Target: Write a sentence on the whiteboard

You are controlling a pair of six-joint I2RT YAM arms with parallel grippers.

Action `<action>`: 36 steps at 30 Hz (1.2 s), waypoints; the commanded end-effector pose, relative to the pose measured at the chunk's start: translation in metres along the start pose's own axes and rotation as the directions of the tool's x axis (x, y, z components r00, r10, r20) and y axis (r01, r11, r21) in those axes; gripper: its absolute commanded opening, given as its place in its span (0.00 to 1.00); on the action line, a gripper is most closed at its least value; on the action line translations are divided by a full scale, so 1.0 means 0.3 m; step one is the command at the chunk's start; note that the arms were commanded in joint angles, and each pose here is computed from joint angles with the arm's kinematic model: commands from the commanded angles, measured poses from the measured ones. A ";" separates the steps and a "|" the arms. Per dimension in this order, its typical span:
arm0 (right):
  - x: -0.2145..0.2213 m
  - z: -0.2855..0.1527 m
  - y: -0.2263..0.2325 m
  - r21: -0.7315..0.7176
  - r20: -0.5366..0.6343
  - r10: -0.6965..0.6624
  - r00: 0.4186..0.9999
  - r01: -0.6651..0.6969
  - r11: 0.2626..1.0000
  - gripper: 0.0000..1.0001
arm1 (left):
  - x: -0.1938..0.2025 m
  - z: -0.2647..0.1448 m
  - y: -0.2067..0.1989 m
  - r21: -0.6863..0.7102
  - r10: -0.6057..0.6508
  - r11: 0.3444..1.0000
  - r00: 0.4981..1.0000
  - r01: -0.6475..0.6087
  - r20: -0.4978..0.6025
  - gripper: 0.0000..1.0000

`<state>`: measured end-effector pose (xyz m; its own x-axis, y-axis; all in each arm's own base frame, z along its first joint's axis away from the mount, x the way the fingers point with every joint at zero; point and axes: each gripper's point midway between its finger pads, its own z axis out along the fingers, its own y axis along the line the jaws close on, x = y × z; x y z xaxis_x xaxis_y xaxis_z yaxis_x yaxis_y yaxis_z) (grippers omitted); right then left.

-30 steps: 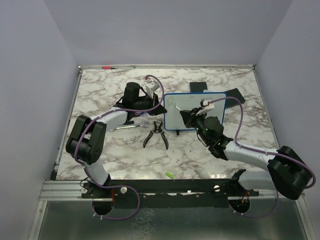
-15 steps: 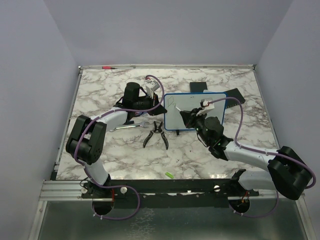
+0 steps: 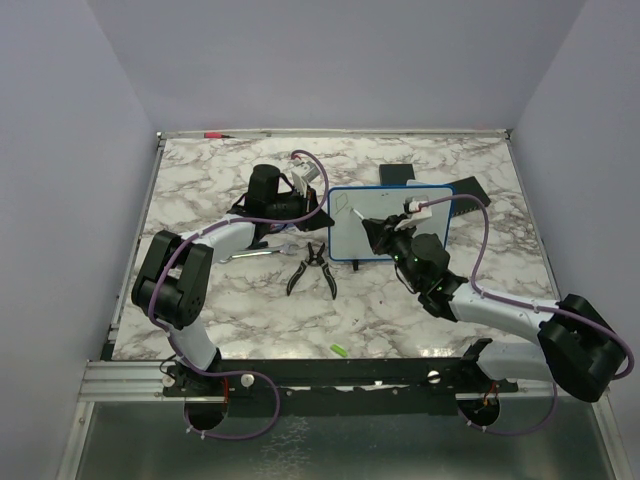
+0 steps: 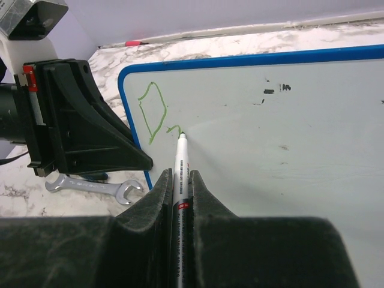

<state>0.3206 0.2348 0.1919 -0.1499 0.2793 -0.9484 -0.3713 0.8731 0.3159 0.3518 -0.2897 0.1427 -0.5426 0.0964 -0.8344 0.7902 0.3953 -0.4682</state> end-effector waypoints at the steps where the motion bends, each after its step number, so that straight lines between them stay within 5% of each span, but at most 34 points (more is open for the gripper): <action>1: -0.046 0.001 -0.026 0.044 0.057 -0.009 0.998 0.006 0.999 0.01 | 0.008 0.011 0.012 -0.010 -0.003 1.000 1.000 0.003 -0.017 0.00; 36: -0.034 -0.049 -0.041 0.029 0.060 -0.012 0.998 0.011 1.000 0.01 | 0.006 0.010 0.011 -0.009 -0.002 1.000 1.000 0.002 -0.015 0.00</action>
<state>0.3103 0.2189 0.2039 -0.0967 0.3028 -0.9481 -0.3661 0.8750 0.3168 0.3510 -0.2908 0.1435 -0.5442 0.0989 -0.8331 0.7908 0.3919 -0.4701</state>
